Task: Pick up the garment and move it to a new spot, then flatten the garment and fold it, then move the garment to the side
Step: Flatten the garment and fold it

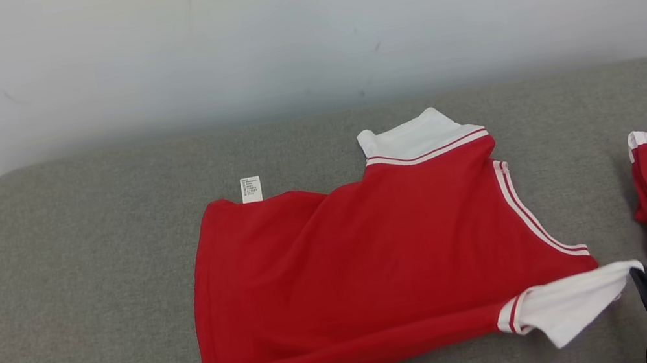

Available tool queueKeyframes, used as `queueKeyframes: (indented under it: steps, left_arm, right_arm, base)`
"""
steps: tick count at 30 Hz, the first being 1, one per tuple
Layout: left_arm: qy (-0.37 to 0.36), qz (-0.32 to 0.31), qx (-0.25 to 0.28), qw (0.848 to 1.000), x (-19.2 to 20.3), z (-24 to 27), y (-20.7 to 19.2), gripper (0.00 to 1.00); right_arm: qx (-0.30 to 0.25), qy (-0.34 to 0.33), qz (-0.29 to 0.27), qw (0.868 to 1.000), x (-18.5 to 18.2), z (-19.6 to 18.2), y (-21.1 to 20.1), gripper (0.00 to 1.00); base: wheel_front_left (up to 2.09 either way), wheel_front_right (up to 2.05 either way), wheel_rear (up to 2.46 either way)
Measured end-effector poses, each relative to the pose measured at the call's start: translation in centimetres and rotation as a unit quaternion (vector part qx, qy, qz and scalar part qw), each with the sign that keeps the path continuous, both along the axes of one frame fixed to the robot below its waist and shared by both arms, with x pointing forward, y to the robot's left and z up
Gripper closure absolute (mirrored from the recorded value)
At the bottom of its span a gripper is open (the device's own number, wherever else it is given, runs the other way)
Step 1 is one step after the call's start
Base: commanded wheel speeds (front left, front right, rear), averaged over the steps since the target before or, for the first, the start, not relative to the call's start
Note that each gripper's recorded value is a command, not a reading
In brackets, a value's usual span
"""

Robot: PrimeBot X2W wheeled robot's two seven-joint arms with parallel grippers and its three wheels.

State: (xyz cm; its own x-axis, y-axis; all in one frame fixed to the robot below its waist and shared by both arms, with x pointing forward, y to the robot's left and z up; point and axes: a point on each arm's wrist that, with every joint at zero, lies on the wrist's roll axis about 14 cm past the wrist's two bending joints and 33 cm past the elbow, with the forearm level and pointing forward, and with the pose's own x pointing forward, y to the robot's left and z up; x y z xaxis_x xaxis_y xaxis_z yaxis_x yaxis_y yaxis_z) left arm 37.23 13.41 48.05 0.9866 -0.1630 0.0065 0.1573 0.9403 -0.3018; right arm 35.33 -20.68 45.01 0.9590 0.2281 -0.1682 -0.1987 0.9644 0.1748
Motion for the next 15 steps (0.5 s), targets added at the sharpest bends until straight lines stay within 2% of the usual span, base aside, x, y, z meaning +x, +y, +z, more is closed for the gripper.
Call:
queueKeyframes:
  steps: [9,15]
  left_arm:
    - [-0.013,-0.008,0.006,1.000,3.2,1.0,-0.4,1.00]
    - [-0.009,-0.016,0.015,1.000,5.8,0.7,-0.8,1.00]
  right_arm:
    - [-0.030,-0.030,-0.004,0.999,4.9,1.6,-0.1,1.00]
    - [-0.052,-0.018,0.005,0.998,7.9,0.6,0.4,1.00]
  base:
    - [0.00,0.00,0.00]
    - [0.00,0.00,0.00]
